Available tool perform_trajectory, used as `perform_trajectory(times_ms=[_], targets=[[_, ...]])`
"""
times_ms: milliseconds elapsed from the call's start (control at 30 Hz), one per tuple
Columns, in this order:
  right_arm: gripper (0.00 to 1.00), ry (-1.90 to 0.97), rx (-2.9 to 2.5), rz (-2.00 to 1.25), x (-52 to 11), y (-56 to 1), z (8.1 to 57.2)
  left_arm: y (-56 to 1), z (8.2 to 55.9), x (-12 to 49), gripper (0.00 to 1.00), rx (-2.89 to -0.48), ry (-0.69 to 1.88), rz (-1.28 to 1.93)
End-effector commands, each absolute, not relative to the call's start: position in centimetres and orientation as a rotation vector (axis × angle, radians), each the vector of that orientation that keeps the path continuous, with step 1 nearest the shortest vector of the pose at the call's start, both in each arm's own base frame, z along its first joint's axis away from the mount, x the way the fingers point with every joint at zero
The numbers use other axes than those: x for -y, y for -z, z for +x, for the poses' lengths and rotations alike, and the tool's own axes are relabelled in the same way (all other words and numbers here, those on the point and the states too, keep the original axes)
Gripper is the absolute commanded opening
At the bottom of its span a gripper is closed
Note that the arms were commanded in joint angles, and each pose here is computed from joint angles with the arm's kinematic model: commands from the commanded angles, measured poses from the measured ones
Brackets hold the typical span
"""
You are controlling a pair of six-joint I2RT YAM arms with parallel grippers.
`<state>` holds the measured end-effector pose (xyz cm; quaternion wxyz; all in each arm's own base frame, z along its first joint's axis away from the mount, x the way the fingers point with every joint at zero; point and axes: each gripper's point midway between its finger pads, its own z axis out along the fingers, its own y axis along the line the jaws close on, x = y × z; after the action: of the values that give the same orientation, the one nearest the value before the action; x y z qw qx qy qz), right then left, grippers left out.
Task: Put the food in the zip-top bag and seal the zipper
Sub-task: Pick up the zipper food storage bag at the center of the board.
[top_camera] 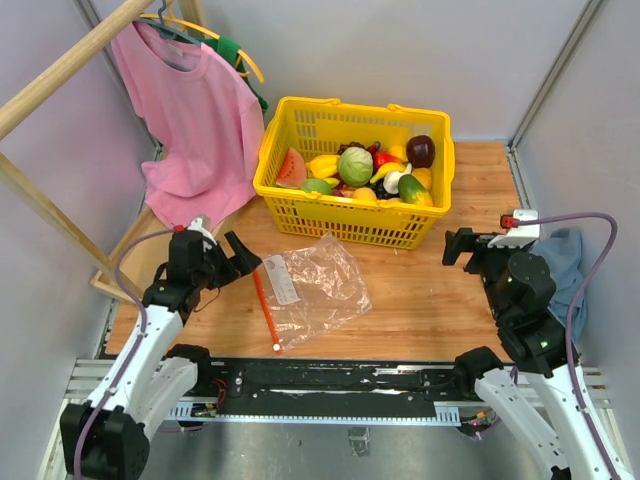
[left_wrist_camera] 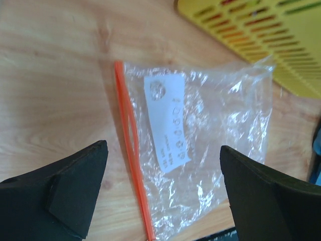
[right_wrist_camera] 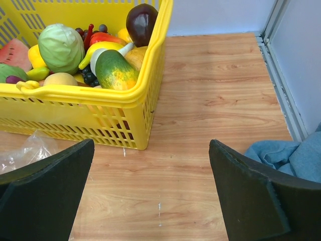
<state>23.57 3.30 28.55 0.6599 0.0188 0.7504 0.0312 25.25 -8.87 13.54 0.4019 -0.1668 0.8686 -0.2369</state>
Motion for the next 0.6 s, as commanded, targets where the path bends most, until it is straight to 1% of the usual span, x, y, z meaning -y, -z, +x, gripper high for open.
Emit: perform_trajectory(times_ms=[0,167,300,467,567], targets=[[0.98,-0.126,-1.674,0.014,-4.3,-28.8,23.4,-11.4,24.7,11.5,0.95,-2.230,0.802,-0.439],[0.98,-0.145,-1.675,-0.010,-4.9,-28.8,23.5,-8.7,24.5,12.6,0.84,-2.254,0.885,-0.464],[0.98,-0.161,-1.672,-0.028,-5.3,-28.8,23.6,-6.5,24.4,12.3,0.77,-2.284,0.859,-0.503],[0.98,-0.172,-1.674,-0.042,-5.6,-28.7,23.6,-4.4,24.6,12.0,0.74,-2.308,0.828,-0.529],[0.98,-0.181,-1.672,-0.053,-5.8,-28.8,23.6,-3.4,24.5,12.1,0.68,-2.333,0.832,-0.531]])
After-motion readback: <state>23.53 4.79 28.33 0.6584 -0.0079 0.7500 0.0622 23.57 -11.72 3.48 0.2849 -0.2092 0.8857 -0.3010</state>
